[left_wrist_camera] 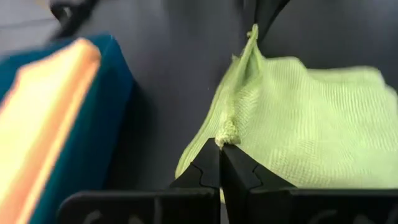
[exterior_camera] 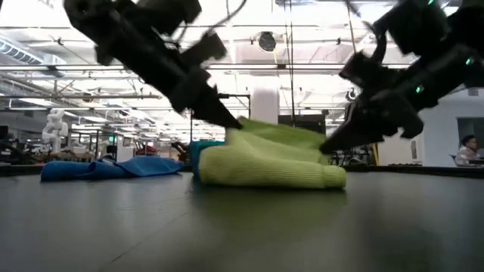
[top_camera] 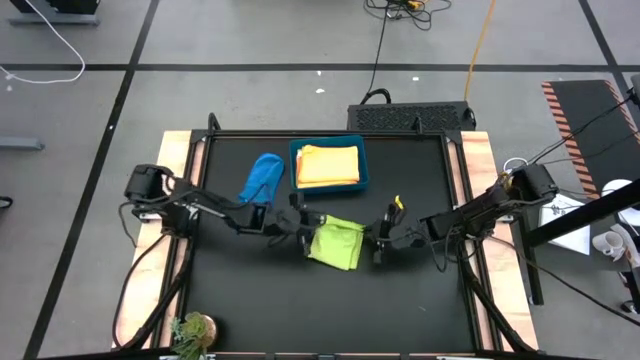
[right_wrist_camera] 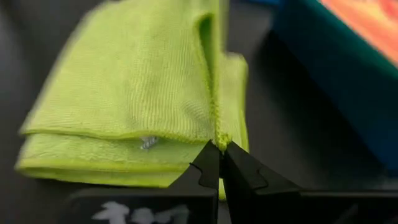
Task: Fold microfiber towels
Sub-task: Fold the green microfiber cloth
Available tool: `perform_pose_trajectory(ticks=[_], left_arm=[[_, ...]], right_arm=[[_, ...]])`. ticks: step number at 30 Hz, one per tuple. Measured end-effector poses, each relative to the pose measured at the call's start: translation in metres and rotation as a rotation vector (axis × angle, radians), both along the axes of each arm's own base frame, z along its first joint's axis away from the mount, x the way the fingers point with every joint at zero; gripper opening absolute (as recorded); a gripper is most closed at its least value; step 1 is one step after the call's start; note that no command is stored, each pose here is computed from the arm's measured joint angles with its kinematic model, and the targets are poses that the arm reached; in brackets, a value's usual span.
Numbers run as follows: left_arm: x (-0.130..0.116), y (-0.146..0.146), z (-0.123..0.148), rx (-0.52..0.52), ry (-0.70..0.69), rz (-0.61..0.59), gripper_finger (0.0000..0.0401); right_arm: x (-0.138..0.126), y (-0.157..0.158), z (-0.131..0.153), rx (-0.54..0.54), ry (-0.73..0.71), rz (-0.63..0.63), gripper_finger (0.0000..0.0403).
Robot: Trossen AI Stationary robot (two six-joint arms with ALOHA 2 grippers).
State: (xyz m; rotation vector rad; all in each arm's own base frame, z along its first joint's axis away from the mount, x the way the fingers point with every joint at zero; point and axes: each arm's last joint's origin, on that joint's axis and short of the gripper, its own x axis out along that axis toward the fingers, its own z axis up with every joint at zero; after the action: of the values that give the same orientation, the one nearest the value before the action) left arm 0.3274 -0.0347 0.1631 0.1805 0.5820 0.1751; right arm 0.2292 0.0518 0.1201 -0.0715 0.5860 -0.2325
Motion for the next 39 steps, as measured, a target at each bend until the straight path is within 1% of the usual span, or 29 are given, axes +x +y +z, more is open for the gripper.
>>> perform_pose_trajectory(ticks=[3,5,7,10,14,19,23,25,28,31,33,35,39], left_arm=[[0.006,0.018,-0.014,-0.047,0.029,0.012,0.0000],[0.009,0.027,-0.024,-0.073,0.050,0.037,0.0001],[0.011,0.034,-0.032,-0.094,0.051,0.048,0.0006],[0.014,0.040,-0.037,-0.112,0.037,0.061,0.0020],[0.013,0.041,-0.035,-0.107,0.030,0.065,0.0049],[0.008,0.041,-0.011,-0.104,-0.016,0.066,0.0094],[-0.002,0.036,0.010,-0.105,-0.021,0.055,0.0121],[-0.004,0.029,0.019,-0.129,-0.056,0.048,0.0127],[-0.005,0.013,0.021,-0.152,-0.064,0.010,0.0127],[0.000,-0.005,0.009,-0.180,-0.055,-0.025,0.0122],[0.001,-0.016,-0.004,-0.201,-0.018,-0.036,0.0117],[0.004,-0.025,-0.016,-0.215,-0.018,-0.036,0.0113],[0.008,-0.036,-0.040,-0.247,0.004,-0.026,0.0107]], right_arm=[[-0.004,-0.009,-0.012,0.045,0.032,-0.050,0.0000],[-0.005,-0.014,-0.017,0.068,0.028,-0.077,0.0000],[-0.007,-0.017,-0.021,0.093,0.020,-0.069,0.0004],[-0.009,-0.021,-0.022,0.124,0.008,-0.051,0.0020],[-0.008,-0.022,-0.022,0.121,0.002,-0.053,0.0053],[-0.008,-0.021,-0.015,0.119,-0.031,-0.045,0.0095],[-0.009,-0.020,-0.002,0.121,-0.081,-0.031,0.0112],[-0.010,-0.018,0.005,0.122,-0.116,-0.016,0.0115],[-0.009,-0.013,0.011,0.115,-0.157,0.019,0.0116],[-0.010,-0.008,0.012,0.110,-0.172,0.048,0.0116],[-0.008,-0.006,0.011,0.107,-0.188,0.063,0.0116],[-0.006,-0.005,0.008,0.098,-0.187,0.070,0.0116],[0.003,-0.007,-0.004,0.123,-0.207,0.096,0.0113]])
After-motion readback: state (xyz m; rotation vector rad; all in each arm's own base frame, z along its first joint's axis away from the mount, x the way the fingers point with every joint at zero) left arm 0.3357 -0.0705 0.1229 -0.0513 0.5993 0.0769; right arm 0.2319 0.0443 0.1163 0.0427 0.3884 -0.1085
